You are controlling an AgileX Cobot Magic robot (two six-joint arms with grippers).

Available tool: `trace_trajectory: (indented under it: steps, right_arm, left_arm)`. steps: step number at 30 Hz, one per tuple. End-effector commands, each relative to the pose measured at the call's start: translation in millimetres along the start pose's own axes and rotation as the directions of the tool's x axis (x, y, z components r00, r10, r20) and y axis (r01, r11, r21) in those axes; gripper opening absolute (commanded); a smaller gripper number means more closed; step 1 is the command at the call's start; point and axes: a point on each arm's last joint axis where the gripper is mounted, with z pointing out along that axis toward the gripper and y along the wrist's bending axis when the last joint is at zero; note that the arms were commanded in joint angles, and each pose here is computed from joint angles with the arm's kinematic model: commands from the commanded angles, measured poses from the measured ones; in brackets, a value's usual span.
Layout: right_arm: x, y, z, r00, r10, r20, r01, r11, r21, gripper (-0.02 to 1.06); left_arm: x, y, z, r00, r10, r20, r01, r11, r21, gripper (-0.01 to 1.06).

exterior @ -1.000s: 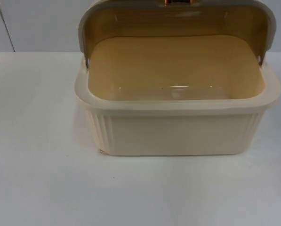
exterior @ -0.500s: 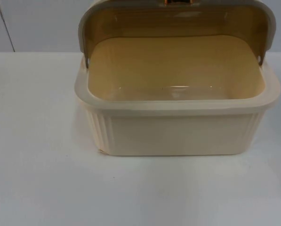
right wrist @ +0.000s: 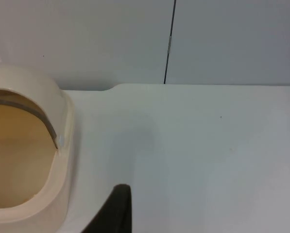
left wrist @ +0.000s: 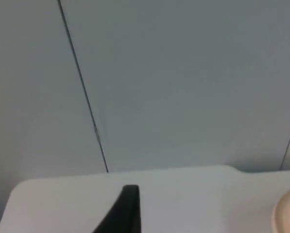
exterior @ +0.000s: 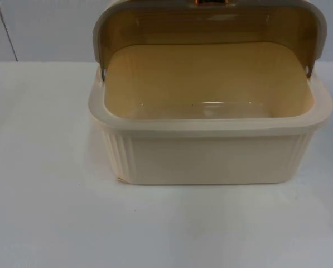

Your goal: Open the box lid with the left hand, place the block into the box with the right hand, then close the box lid with the left hand.

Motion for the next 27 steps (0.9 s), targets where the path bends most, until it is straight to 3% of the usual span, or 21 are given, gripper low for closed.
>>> trace_trajectory:
  steps: [1, 11, 18, 22, 27]
  right_arm:
    - [-3, 0, -2, 1.0, -0.004, 0.019, 0.004, 1.0, -0.004, 1.05]
    - [-3, 0, -2, 1.0, -0.004, 0.019, 0.004, 1.0, -0.004, 1.05]
    - [-11, 2, 13, 0.998, -0.045, 0.037, 0.044, 0.999, 0.024, 1.05]
    - [-20, 7, 39, 0.995, -0.095, 0.03, 0.093, 0.995, 0.042, 1.05]
    - [-28, 26, 86, 0.984, -0.164, -0.073, 0.16, 0.986, -0.053, 1.05]
  left_arm:
    - [-7, 1, -11, 0.998, -0.025, 0.05, 0.025, 1.0, 0.008, 1.04]
    - [-24, 5, -55, 0.978, -0.044, 0.204, 0.04, 0.999, 0.024, 1.04]
    - [-12, 7, -55, 0.996, -0.056, 0.074, 0.057, 0.998, -0.009, 1.04]
    - [-11, 8, -55, 0.996, -0.055, 0.07, 0.056, 0.998, -0.011, 1.04]
    - [-11, 8, -55, 0.996, -0.053, 0.069, 0.054, 0.998, -0.013, 1.04]
